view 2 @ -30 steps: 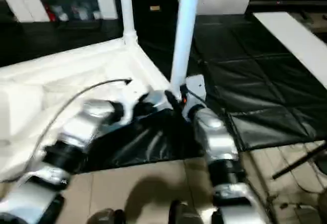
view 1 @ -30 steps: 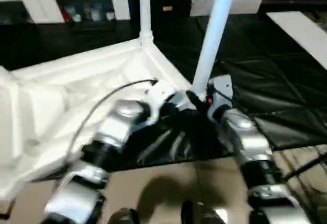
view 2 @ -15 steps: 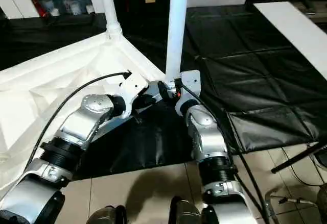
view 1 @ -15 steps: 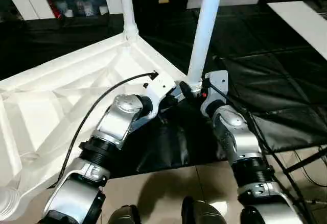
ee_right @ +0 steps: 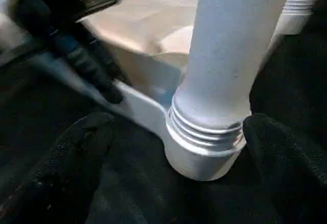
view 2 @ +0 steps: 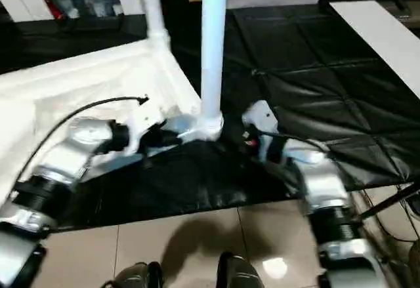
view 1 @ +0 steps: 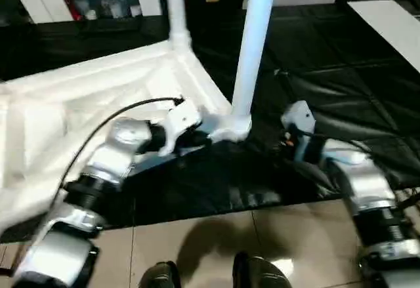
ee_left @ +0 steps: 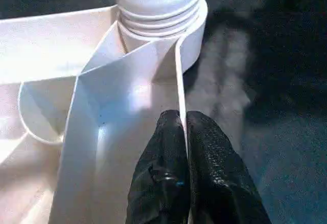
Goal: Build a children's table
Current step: Rotate leg to tighten
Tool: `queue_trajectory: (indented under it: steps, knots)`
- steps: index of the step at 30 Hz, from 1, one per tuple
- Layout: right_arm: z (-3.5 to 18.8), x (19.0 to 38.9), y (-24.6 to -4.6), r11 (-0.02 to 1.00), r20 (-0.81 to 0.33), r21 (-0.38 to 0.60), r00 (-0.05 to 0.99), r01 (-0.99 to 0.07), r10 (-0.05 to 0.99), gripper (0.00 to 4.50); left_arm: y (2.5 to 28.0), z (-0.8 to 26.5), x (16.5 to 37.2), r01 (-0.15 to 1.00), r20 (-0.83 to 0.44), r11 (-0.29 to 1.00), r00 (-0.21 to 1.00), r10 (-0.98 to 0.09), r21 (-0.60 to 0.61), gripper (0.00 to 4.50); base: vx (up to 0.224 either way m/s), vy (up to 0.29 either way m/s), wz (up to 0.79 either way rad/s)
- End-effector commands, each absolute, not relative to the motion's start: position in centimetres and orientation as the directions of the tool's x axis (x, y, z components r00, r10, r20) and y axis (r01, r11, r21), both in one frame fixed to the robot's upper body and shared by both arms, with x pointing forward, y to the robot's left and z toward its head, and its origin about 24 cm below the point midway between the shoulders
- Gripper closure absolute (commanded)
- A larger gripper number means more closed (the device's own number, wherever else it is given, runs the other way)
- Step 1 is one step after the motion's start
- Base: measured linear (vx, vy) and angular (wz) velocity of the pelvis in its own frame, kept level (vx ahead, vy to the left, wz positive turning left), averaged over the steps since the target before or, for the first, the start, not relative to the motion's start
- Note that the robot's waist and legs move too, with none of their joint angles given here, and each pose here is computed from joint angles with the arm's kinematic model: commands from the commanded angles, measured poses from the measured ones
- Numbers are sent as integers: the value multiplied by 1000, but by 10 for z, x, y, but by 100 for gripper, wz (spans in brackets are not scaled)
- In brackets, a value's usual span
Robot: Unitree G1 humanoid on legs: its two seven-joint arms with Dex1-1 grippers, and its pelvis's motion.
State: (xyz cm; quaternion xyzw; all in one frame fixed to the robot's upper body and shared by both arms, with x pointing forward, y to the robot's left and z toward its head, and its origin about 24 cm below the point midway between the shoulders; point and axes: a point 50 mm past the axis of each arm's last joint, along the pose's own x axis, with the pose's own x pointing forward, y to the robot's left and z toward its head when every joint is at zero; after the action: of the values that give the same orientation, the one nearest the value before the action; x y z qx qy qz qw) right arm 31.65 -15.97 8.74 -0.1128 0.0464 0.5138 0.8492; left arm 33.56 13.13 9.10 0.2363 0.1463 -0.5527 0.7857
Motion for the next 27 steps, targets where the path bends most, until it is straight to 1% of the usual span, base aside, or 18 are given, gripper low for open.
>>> queue_trajectory:
  steps: [1, 2, 3, 8, 9, 10, 11, 12, 13, 16, 18, 21, 23, 26, 27]
  knots:
    - [96, 318, -156, 373, -202, -160, 400, -914, 894, 7, 128, 83, 327, 974, -546, 138, 217, -809, 182, 450, 0, 0, 0]
    - [96, 318, -156, 330, -229, -169, 363, -929, 903, 7, 131, 82, 323, 983, -564, 67, 155, -811, 173, 450, 0, 0, 0]
    - [96, 318, -156, 298, -245, -166, 332, -940, 911, 7, 133, 83, 321, 986, -571, 38, 123, -812, 159, 450, 0, 0, 0]
    - [96, 316, -155, 199, -294, -142, 233, -970, 927, 7, 138, 84, 318, 990, -593, -40, 48, -804, 134, 450, 0, 0, 0]
    - [94, 315, -154, 165, -312, -128, 197, -978, 929, 23, 139, 84, 316, 989, -609, -78, 15, -793, 126, 450, 0, 0, 0]
    - [94, 315, -154, 165, -312, -128, 197, -978, 929, 23, 139, 84, 316, 989, -609, -78, 15, -793, 126, 450, 0, 0, 0]
    - [94, 315, -153, 150, -318, -122, 182, -981, 930, 37, 139, 84, 316, 988, -613, -93, 1, -790, 122, 450, 0, 0, 0]
    - [94, 315, -152, 131, -320, -113, 161, -985, 934, 37, 139, 85, 315, 986, -618, -114, -15, -786, 121, 450, 0, 0, 0]
    - [94, 316, -152, 123, -320, -109, 152, -986, 935, 58, 140, 85, 315, 985, -618, -124, -23, -786, 121, 450, 0, 0, 0]
    - [94, 316, -149, 94, -328, -99, 122, -991, 937, 75, 139, 85, 316, 983, -618, -139, -36, -785, 120, 450, 0, 0, 0]
    - [93, 316, -148, 85, -329, -97, 112, -992, 938, 100, 138, 85, 316, 982, -617, -145, -41, -786, 120, 450, 0, 0, 0]
    - [92, 316, -147, 78, -329, -94, 104, -993, 938, 113, 138, 85, 316, 981, -616, -150, -45, -787, 120, 450, 0, 0, 0]
    - [92, 316, -147, 72, -331, -92, 98, -993, 938, 145, 137, 84, 316, 981, -615, -153, -47, -787, 121, 450, 0, 0, 0]
    - [91, 315, -148, 61, -340, -89, 88, -994, 936, 158, 137, 83, 316, 980, -617, -156, -48, -786, 123, 450, 0, 0, 0]
    - [90, 315, -148, 60, -340, -89, 87, -994, 936, 177, 137, 83, 316, 980, -617, -156, -48, -786, 123, 450, 0, 0, 0]
